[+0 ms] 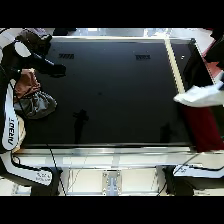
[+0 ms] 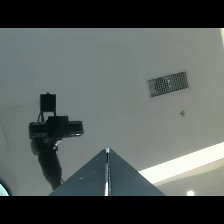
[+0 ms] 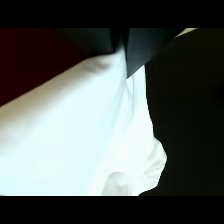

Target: Fold the shirts.

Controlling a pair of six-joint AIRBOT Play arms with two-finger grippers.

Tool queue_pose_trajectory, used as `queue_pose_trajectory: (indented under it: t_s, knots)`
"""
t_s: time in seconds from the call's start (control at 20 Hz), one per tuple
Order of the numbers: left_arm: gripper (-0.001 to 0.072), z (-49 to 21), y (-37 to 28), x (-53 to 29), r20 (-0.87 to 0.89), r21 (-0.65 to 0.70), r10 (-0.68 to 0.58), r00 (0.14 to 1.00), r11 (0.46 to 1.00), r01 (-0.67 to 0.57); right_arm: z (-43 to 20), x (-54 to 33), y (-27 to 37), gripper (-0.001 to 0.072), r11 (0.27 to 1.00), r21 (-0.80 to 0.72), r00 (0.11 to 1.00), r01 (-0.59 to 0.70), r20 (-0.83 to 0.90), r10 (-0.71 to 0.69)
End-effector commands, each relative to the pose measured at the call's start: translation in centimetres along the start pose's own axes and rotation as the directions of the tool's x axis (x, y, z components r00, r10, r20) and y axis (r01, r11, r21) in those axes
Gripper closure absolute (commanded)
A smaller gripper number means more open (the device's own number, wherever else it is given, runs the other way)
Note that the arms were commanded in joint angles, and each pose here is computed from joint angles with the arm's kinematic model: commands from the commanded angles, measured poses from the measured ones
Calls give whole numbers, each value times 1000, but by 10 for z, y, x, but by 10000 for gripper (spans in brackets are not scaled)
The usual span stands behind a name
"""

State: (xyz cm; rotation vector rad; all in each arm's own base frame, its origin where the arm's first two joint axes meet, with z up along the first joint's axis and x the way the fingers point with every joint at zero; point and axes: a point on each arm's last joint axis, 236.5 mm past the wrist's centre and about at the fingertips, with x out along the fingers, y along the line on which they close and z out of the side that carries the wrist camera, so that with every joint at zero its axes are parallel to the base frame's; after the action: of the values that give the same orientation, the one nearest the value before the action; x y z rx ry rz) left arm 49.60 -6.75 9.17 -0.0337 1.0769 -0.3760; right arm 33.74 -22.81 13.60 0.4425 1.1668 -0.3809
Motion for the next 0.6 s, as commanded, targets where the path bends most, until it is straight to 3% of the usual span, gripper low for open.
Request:
queue_pose_trajectory:
  t_s: [0.0, 0.1, 0.3, 0.35, 0.4, 0.45, 0.55]
  knots:
    - [696, 0, -1, 0, 2, -16, -2, 1000, 1000, 3, -55, -20, -92, 697, 976, 196, 995, 90, 28, -97]
    - [695, 0, 0, 0, 2, -16, -2, 1000, 1000, 2, -99, -10, -124, 697, 939, 326, 993, 105, 16, -117]
    - [696, 0, -1, 0, 2, -31, -3, 1000, 1000, 3, -174, 45, -138, 691, 903, 414, 993, 115, -84, -88]
    - [696, 0, -1, 0, 2, -30, -3, 1000, 1000, 3, -184, 57, -134, 619, 909, 404, 992, 107, -104, -71]
    - [695, 0, -1, 0, 2, -30, -3, 1000, 1000, 3, -190, 64, -129, 407, 907, 411, 992, 90, -115, -46]
    - [695, 0, -1, 0, 2, -30, -2, 1000, 1000, 3, -189, 65, -125, 283, 906, 418, 994, 74, -109, -31]
    - [695, 0, -1, 0, 2, -30, -3, 1000, 1000, 3, -173, 54, -116, 276, 905, 425, 998, 26, -56, -3]
